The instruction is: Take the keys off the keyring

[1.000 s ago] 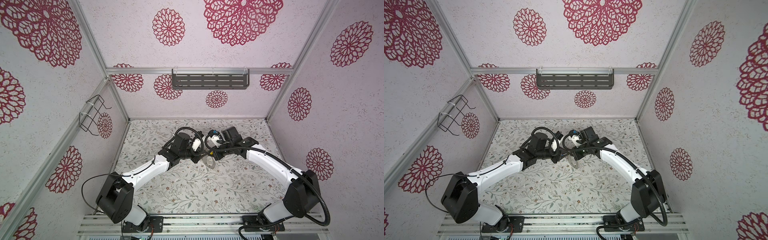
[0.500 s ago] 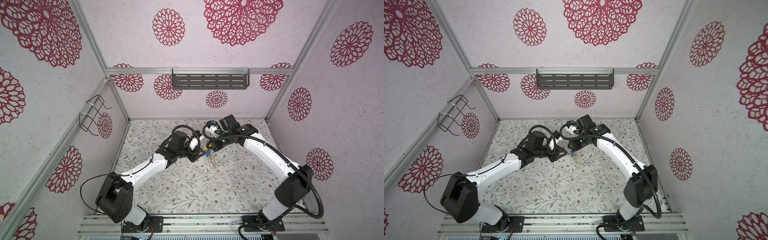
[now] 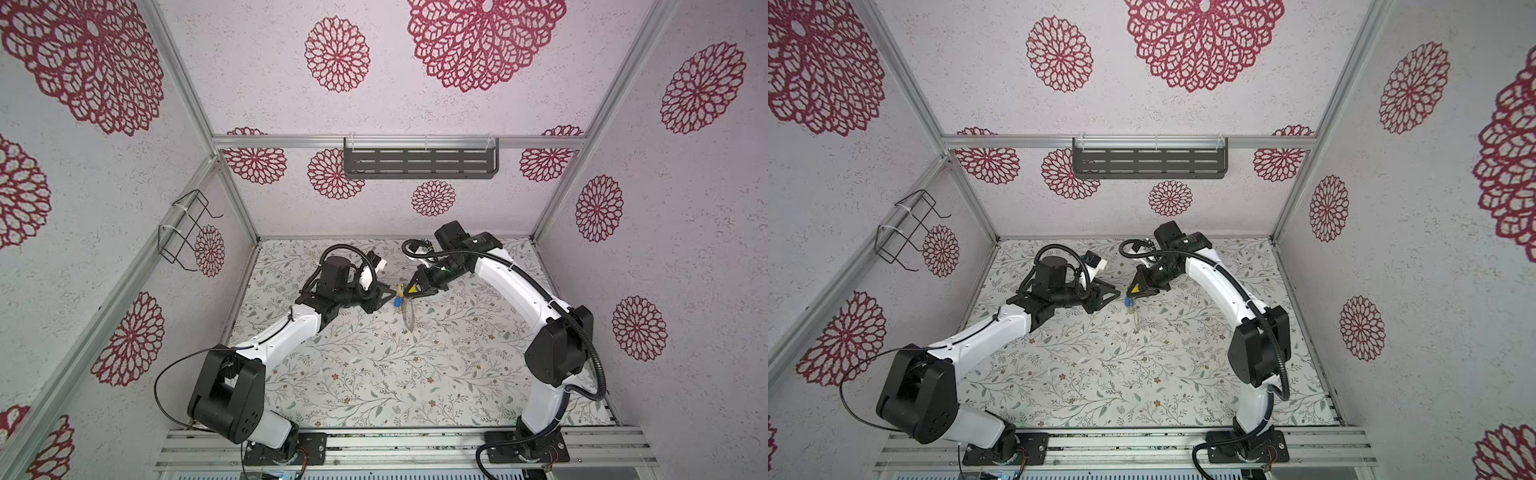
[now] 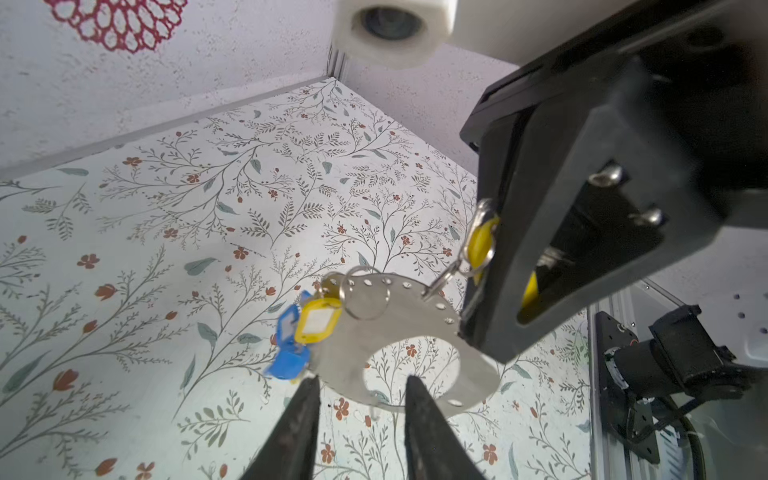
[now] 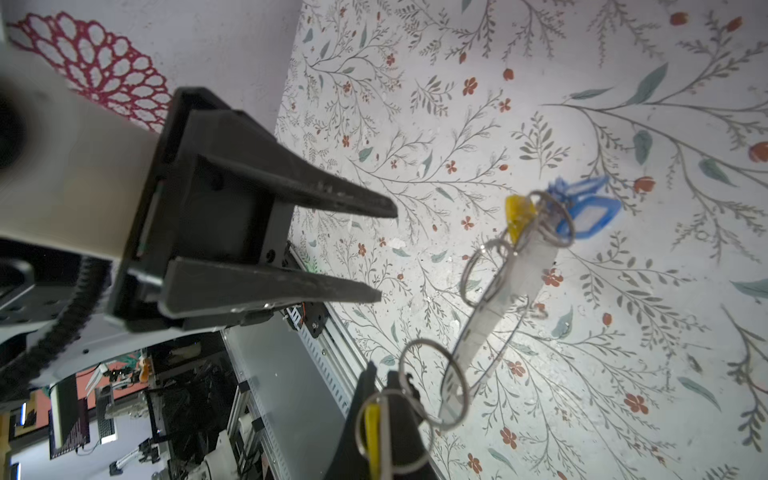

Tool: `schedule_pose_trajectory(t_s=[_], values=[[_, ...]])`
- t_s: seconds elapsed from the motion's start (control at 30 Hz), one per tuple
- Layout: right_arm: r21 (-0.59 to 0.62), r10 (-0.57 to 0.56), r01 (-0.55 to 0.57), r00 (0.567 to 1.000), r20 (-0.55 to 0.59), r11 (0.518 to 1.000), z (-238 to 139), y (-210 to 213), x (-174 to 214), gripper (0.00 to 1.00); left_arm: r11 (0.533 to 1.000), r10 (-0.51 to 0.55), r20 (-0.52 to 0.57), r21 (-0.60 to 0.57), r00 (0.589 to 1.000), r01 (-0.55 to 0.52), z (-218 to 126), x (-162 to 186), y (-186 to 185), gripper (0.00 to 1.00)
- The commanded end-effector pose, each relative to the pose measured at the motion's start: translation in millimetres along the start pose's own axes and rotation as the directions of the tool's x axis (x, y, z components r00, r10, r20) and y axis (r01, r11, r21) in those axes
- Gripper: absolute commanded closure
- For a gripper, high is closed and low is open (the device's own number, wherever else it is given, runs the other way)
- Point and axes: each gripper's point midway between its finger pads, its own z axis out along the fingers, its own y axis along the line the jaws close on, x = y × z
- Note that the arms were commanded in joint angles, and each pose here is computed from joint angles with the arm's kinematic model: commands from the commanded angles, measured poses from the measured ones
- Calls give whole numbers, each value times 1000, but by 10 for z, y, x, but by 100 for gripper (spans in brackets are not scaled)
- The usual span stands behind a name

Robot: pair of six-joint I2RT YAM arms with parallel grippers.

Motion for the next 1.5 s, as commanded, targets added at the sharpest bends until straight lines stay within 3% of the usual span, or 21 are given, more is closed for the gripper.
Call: schedule_pose_trajectory(t_s=[0.0, 0.23, 0.43, 0.57, 0.8, 0.9, 0.97, 1.03, 1.1, 1.17, 1.33, 1.47], values=[[-92, -75, 75, 997, -4, 993, -191, 309, 86, 100, 994, 66, 38, 83, 997, -69, 23, -194, -115, 62], [3, -70, 70, 997, -9, 998, -126, 74, 87, 100, 991, 54, 110, 119, 992, -67, 97, -417, -145, 59], [35, -75, 75, 997, 7, 997, -116, 2, 37, 100, 993, 44, 105, 106, 994, -55, 151, -370, -118, 59], [155, -81, 77, 996, 21, 985, -160, -179, -11, 100, 996, 49, 103, 69, 993, -57, 173, -368, -58, 59], [302, -127, 109, 991, 42, 947, -305, -340, -49, 100, 998, 67, 45, 19, 997, -68, 196, -282, -20, 57], [325, -150, 130, 988, 36, 937, -320, -364, -59, 100, 992, 128, -9, -4, 992, -128, 238, -142, -60, 55], [372, -177, 152, 984, 35, 916, -356, -411, -75, 100, 987, 158, -46, -10, 986, -158, 270, -32, -33, 55], [476, -203, 167, 979, 25, 864, -422, -546, -96, 100, 981, 192, -88, -20, 978, -194, 279, 31, 8, 54], [559, -210, 162, 977, 22, 813, -482, -666, -140, 100, 981, 192, -103, -10, 976, -194, 273, 1, -5, 54], [589, -207, 150, 978, 29, 794, -510, -719, -180, 100, 982, 188, -104, 7, 977, -188, 284, -25, -79, 50], [538, -216, 131, 971, 99, 833, -459, -606, -317, 100, 985, 173, -95, 20, 980, -172, 393, 51, -275, 49], [499, -220, 134, 968, 118, 856, -404, -544, -376, 100, 989, 137, -68, -55, 988, -141, 427, 164, -157, 50]])
